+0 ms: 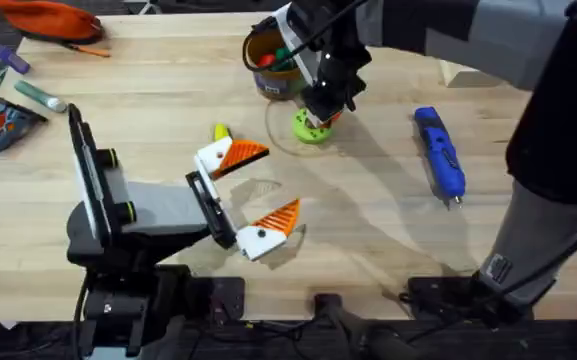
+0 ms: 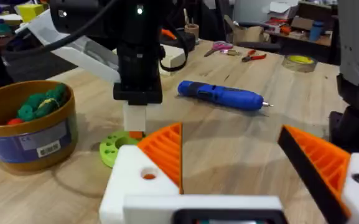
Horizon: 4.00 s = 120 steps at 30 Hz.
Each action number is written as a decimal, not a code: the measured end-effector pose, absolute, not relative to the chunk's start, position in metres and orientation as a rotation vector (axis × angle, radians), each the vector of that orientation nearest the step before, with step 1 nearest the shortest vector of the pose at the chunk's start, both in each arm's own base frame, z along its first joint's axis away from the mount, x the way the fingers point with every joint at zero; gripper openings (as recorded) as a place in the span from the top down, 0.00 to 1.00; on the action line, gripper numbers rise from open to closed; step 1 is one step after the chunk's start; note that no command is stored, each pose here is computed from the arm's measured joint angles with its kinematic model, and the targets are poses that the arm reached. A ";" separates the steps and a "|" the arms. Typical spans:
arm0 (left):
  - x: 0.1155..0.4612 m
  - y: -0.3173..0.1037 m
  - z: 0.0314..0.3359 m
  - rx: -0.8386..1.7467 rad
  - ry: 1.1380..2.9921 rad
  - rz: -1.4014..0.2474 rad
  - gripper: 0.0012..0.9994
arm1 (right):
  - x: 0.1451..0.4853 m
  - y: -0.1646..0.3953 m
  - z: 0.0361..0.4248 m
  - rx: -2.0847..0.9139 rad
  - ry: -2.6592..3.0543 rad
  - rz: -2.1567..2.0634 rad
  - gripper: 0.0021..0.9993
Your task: Pick up the gripper from the table and insert it into the empty holder that is missing its gripper. Then pick up a screw, insert it into the mounting hole, and use the screwdriver to tighten it. Finally, clean up the table by picking up the vegetable and placing it into the bucket.
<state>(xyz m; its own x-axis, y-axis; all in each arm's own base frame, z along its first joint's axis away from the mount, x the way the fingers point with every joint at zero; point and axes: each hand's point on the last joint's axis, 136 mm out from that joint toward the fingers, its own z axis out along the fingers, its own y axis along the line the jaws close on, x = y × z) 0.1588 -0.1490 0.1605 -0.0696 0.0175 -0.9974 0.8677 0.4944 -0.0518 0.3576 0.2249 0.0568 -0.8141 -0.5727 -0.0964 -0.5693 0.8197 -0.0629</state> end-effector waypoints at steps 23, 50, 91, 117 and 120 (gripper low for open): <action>0.159 -0.149 0.161 0.812 1.481 -0.845 0.01 | 0.357 0.223 0.063 -0.912 2.898 -0.062 1.00; 0.159 -0.149 0.161 0.812 1.481 -0.845 0.01 | 0.335 0.217 0.169 -0.891 2.796 -0.011 1.00; 0.159 -0.149 0.161 0.812 1.481 -0.845 0.01 | 0.220 0.336 0.275 -1.652 2.200 0.029 1.00; 0.159 -0.149 0.161 0.812 1.481 -0.845 0.01 | 0.197 0.372 0.269 -1.777 2.126 0.159 1.00; 0.159 -0.149 0.161 0.812 1.481 -0.845 0.01 | 0.198 0.377 0.266 -1.780 2.124 0.168 1.00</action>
